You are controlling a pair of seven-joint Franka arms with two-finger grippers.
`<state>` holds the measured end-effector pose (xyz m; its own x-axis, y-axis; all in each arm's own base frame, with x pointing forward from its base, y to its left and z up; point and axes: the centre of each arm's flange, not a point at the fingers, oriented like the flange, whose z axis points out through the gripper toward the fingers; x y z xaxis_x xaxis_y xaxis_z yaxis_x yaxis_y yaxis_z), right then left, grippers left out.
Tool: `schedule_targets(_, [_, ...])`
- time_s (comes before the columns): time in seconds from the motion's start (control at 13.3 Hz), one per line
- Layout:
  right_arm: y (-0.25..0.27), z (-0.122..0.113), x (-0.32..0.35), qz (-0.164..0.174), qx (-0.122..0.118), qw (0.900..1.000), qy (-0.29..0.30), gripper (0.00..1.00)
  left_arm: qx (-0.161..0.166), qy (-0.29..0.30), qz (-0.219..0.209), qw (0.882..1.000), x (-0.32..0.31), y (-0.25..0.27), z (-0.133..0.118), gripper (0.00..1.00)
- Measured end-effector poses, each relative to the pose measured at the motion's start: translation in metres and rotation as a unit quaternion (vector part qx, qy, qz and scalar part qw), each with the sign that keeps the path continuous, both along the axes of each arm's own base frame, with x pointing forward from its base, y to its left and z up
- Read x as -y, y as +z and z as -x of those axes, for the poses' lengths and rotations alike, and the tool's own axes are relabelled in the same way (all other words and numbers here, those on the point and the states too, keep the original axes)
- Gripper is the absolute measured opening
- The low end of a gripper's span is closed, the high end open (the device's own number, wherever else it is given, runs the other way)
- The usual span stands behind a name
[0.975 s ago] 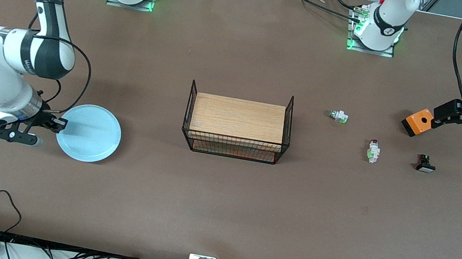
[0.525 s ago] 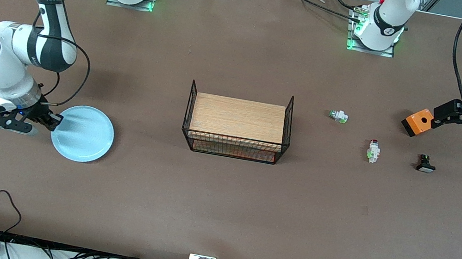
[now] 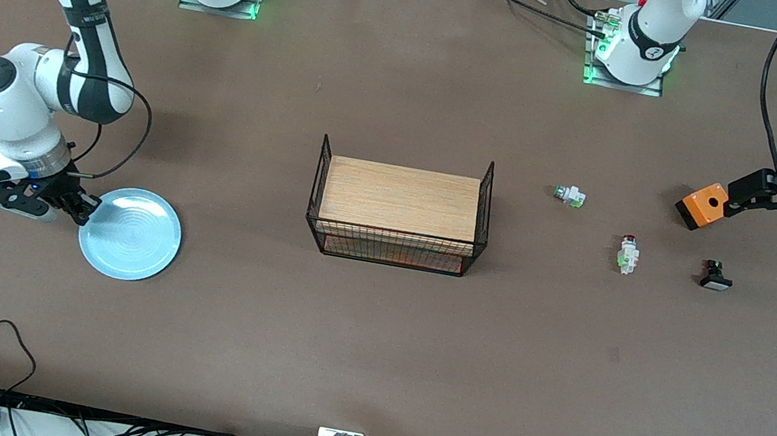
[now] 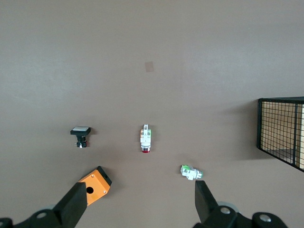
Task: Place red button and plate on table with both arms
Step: 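Carry the plate away from the basket and lower it onto the table, then open the right gripper and release the plate rim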
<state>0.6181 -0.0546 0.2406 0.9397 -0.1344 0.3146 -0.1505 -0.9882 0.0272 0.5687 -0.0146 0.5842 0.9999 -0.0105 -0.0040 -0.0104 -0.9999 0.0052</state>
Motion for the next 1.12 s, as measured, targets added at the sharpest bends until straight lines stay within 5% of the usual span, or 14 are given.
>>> schedule_targets(0.45, [-0.020, 0.002, 0.000, -0.001, 0.002, 1.000, -0.001, 0.07, -0.009, 0.002, 0.001, 1.000, -0.002, -0.010, -0.004, 1.00])
schedule_targets(0.67, [-0.016, 0.001, -0.006, -0.002, 0.001, 1.000, 0.005, 0.38, -0.013, 0.011, 0.002, 1.000, -0.013, -0.015, -0.006, 1.00])
schedule_targets(0.82, [-0.003, -0.001, -0.013, -0.001, 0.002, 1.000, 0.014, 0.44, -0.010, 0.016, 0.002, 1.000, -0.018, -0.012, -0.007, 1.00])
schedule_targets(1.12, [0.007, -0.002, -0.023, 0.001, 0.005, 1.000, 0.029, 0.87, 0.039, 0.011, 0.001, 0.999, -0.013, 0.060, 0.005, 1.00])
